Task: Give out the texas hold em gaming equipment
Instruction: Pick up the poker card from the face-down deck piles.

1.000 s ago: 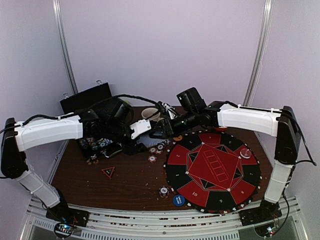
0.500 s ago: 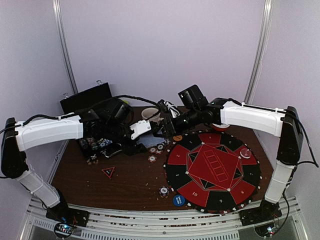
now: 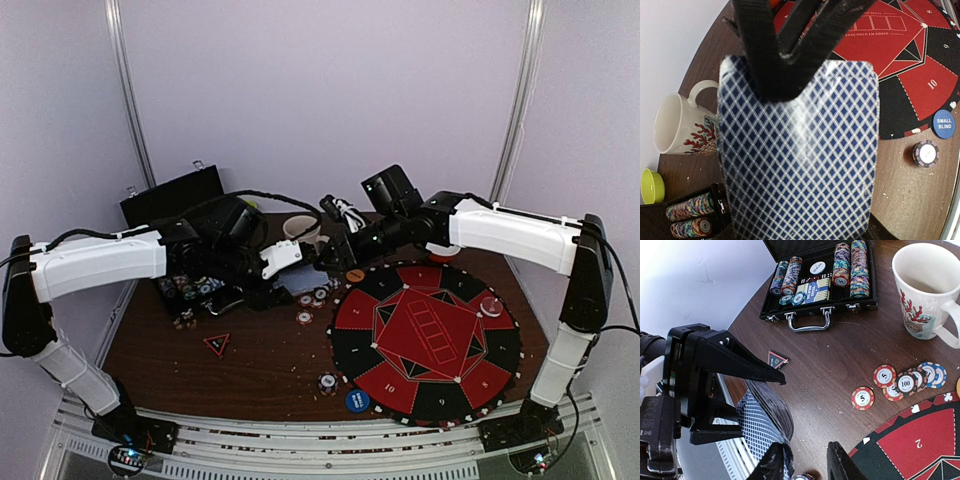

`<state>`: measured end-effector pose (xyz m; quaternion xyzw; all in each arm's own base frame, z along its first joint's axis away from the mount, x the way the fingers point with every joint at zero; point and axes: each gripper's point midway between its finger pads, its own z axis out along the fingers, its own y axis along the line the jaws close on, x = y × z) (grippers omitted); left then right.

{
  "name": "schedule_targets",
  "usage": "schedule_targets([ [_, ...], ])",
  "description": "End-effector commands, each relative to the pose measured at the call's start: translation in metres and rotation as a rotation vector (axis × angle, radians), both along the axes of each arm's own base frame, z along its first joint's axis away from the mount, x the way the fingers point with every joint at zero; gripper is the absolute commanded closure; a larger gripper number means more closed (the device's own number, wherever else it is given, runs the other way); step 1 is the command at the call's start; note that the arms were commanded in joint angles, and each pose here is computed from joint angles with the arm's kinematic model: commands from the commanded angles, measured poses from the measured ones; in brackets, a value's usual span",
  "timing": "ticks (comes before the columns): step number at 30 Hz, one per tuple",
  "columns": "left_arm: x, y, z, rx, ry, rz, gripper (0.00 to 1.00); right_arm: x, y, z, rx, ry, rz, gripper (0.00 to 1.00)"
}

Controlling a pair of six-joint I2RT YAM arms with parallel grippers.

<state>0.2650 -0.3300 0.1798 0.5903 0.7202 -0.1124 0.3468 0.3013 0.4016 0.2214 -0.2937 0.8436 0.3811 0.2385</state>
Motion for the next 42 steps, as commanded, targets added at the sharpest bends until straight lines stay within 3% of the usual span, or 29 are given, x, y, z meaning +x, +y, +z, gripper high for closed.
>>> schedule_targets([
  [1, 0.006, -0.006, 0.010, -0.029, -0.029, 0.008, 0.41, 0.001, -0.006, 0.018, 0.006, -0.037, -0.015, 0.68],
  [5, 0.007, -0.007, 0.011, -0.034, -0.029, 0.007, 0.41, -0.003, 0.002, 0.019, 0.042, -0.011, 0.018, 0.54],
  [15, 0.006, -0.009, 0.013, -0.040, -0.028, 0.002, 0.44, 0.008, 0.005, -0.002, -0.023, -0.014, -0.019, 0.52],
  [32, 0.007, -0.006, 0.009, -0.024, -0.033, 0.005, 0.45, 0.009, -0.019, 0.006, -0.081, -0.061, -0.070, 0.61],
  [42, 0.006, -0.005, 0.006, -0.017, -0.029, 0.009, 0.45, -0.001, -0.011, 0.018, -0.021, -0.043, -0.020, 0.83],
])
